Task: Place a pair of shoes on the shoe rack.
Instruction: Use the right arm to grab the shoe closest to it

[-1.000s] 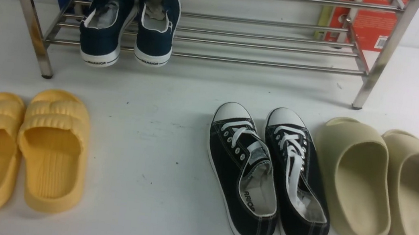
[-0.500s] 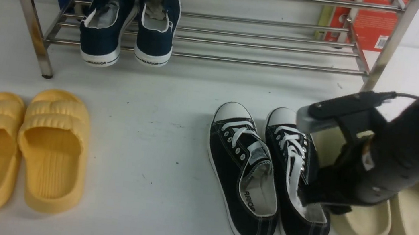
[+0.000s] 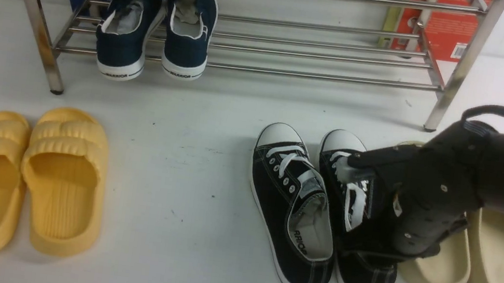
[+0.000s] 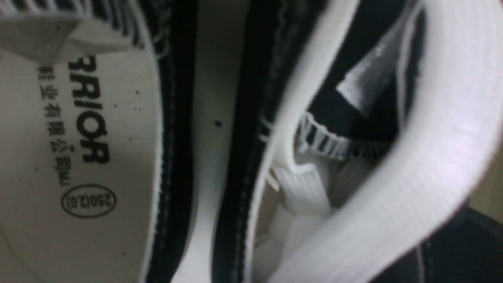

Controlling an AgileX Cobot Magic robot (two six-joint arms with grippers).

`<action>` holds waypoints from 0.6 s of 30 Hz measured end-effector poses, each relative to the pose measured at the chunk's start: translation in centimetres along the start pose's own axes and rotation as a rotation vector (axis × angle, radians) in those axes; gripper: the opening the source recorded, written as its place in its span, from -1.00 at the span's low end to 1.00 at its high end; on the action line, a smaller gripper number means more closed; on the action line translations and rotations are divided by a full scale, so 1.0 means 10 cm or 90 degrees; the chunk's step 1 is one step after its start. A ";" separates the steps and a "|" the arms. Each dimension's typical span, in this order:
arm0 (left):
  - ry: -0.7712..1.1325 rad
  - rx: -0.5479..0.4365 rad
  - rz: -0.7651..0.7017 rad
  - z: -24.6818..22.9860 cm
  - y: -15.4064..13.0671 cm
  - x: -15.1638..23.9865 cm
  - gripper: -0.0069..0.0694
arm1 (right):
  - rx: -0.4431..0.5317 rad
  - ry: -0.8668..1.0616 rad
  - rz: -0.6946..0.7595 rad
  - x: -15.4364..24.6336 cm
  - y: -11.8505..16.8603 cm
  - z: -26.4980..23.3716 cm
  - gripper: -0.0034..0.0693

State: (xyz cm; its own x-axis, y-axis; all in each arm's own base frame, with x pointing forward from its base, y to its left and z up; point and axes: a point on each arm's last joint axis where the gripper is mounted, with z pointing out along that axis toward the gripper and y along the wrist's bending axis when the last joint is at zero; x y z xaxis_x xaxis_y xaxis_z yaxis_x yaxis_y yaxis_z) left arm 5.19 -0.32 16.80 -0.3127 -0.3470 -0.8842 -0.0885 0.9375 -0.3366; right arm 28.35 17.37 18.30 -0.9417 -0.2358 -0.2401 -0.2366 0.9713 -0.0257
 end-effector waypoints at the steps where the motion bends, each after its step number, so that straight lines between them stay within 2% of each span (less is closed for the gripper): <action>1: 0.000 0.000 0.000 0.00 0.00 0.00 -0.58 | 0.000 0.000 0.000 0.00 0.00 0.00 -0.24; 3: 0.000 0.000 0.000 0.00 0.00 0.00 -0.57 | 0.002 0.002 0.000 0.00 0.00 0.00 -0.37; 4: 0.000 0.000 0.000 0.00 0.00 0.00 -0.57 | 0.003 0.002 0.000 0.00 -0.01 0.00 -0.49; 5: 0.000 0.000 0.000 0.00 0.00 0.00 -0.56 | 0.004 0.002 0.002 0.00 -0.02 -0.01 -0.69; 7: 0.000 0.000 0.000 0.00 0.00 0.00 -0.56 | -0.004 -0.001 0.013 0.00 -0.02 -0.06 -0.86; 12: 0.000 0.000 0.000 0.00 0.00 0.00 -0.55 | -0.020 -0.009 0.033 0.06 -0.05 -0.34 -0.86; 18: 0.000 0.000 0.000 0.00 0.00 0.00 -0.53 | -0.043 -0.074 0.045 0.19 -0.15 -0.90 -0.86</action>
State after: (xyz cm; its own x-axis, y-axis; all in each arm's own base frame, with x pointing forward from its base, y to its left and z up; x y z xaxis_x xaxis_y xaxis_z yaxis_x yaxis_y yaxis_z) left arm 5.19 -0.32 16.80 -0.3127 -0.3470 -0.8842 -0.0885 0.9375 -0.3366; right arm 24.79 15.13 26.63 -0.9236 -0.1575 -0.3495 -0.1897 0.9800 0.0597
